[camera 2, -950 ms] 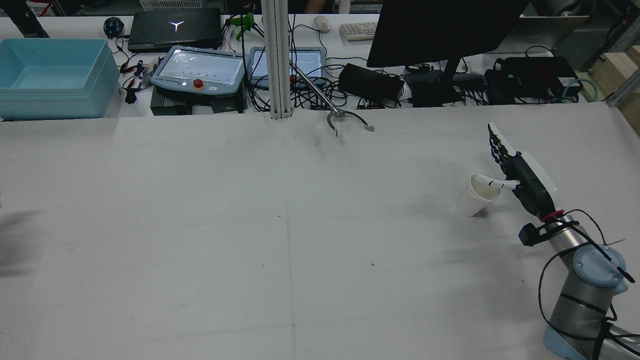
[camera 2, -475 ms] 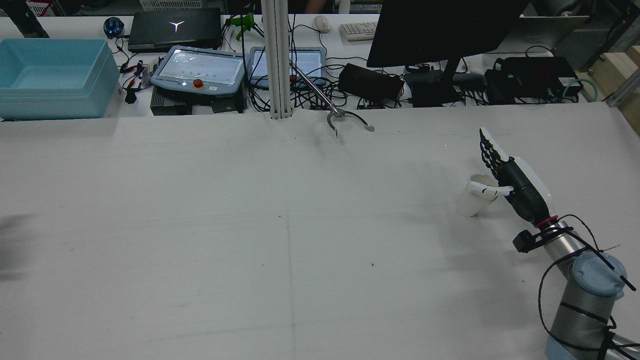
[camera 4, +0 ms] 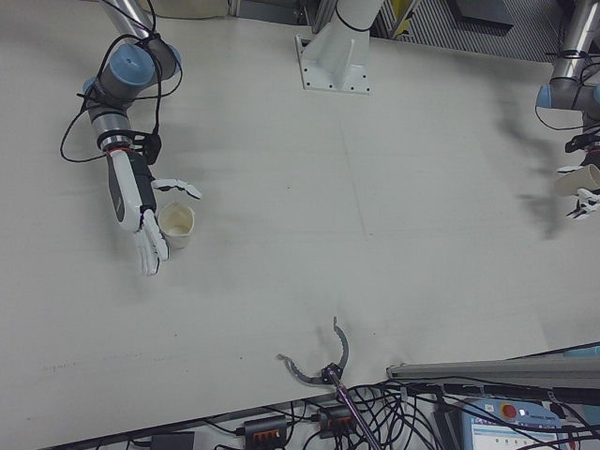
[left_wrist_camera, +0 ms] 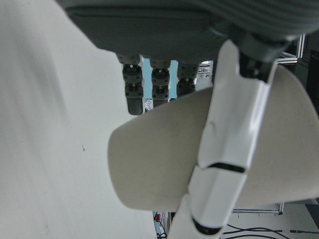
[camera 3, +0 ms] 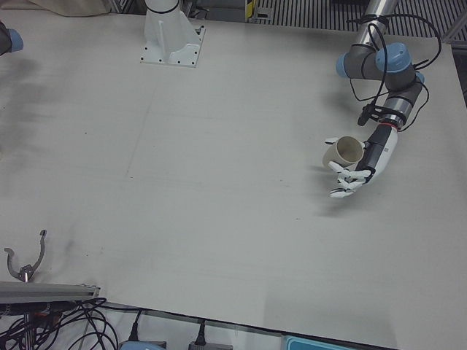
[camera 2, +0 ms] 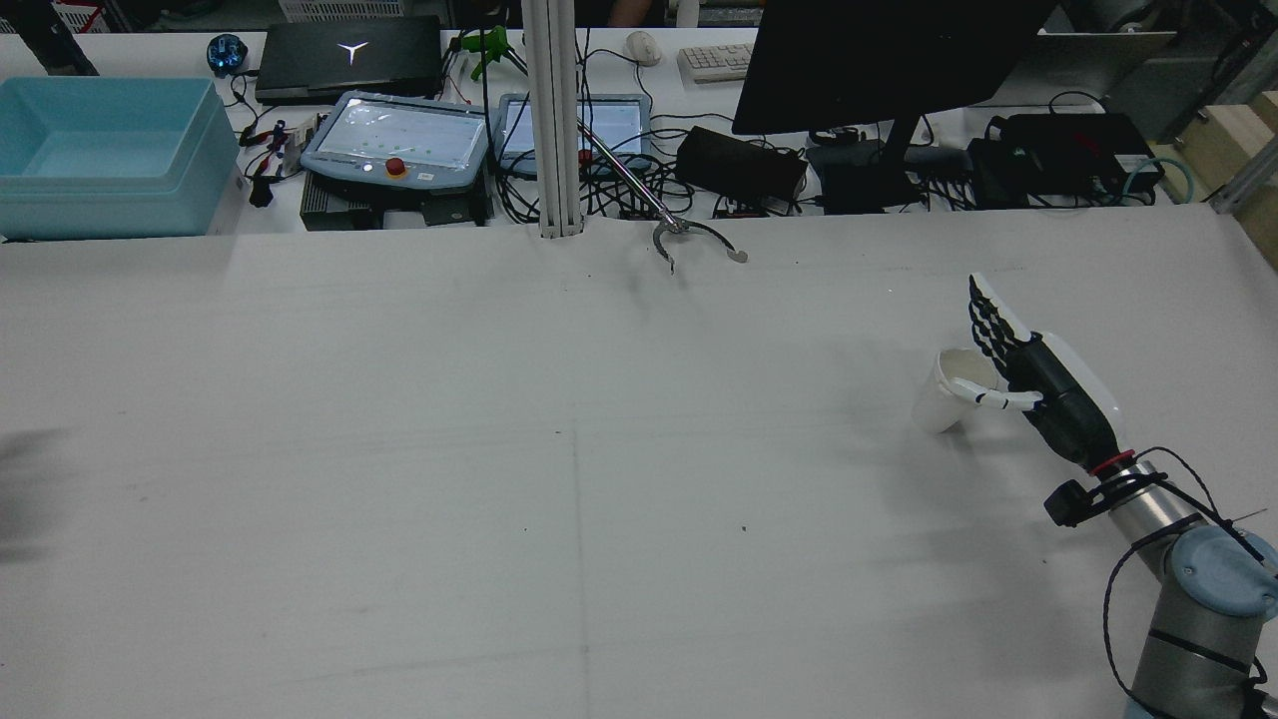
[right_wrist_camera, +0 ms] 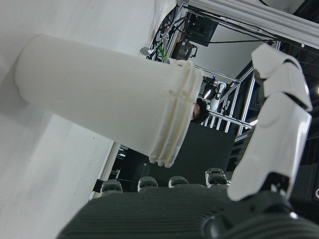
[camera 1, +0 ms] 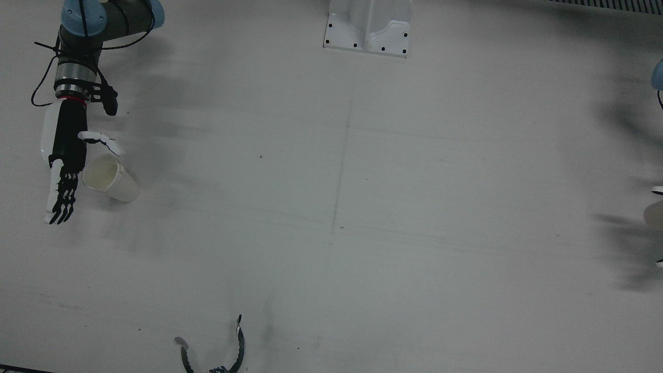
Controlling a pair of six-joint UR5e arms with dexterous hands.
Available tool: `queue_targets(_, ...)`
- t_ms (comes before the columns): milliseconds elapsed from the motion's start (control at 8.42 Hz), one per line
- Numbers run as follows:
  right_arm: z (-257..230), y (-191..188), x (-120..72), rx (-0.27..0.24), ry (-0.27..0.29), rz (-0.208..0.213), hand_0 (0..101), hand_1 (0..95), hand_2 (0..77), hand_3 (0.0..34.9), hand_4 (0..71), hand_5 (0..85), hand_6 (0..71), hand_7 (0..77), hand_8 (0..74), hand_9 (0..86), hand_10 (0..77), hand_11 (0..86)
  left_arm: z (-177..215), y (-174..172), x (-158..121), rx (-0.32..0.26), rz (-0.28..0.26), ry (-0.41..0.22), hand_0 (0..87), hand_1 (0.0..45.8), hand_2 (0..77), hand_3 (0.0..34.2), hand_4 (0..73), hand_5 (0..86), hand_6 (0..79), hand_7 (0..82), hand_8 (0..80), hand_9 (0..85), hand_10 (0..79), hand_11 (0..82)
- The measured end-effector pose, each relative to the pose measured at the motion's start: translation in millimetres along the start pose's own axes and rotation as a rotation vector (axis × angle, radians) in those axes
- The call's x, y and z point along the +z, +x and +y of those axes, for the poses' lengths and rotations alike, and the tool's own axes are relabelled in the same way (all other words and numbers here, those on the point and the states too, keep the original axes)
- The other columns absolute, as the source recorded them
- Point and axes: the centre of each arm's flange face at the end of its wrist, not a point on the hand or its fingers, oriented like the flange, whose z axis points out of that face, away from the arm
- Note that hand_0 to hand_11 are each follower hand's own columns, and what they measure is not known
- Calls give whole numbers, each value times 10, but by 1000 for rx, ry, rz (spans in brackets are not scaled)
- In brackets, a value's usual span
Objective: Pour water
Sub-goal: 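Wrap the right hand fingers around the white paper cup, then hold both cups and settle the right hand grip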
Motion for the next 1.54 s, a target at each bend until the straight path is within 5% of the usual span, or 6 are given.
queue_targets(831,-132,238,-197,-10,17,64,465,185,240,141,0,44,5,5,5,5,0,5,-3,22,-20,-1,5,0,802,164,158,1,671,251,365,704,175,256,153,251)
queue_targets(1544,-56,256,-120,132,11,54,466,185,251,140,0,49,38,5,5,5,0,5,-59,25,-107,3,1,12,802,158,164,2,671,251,365,704,175,256,153,251)
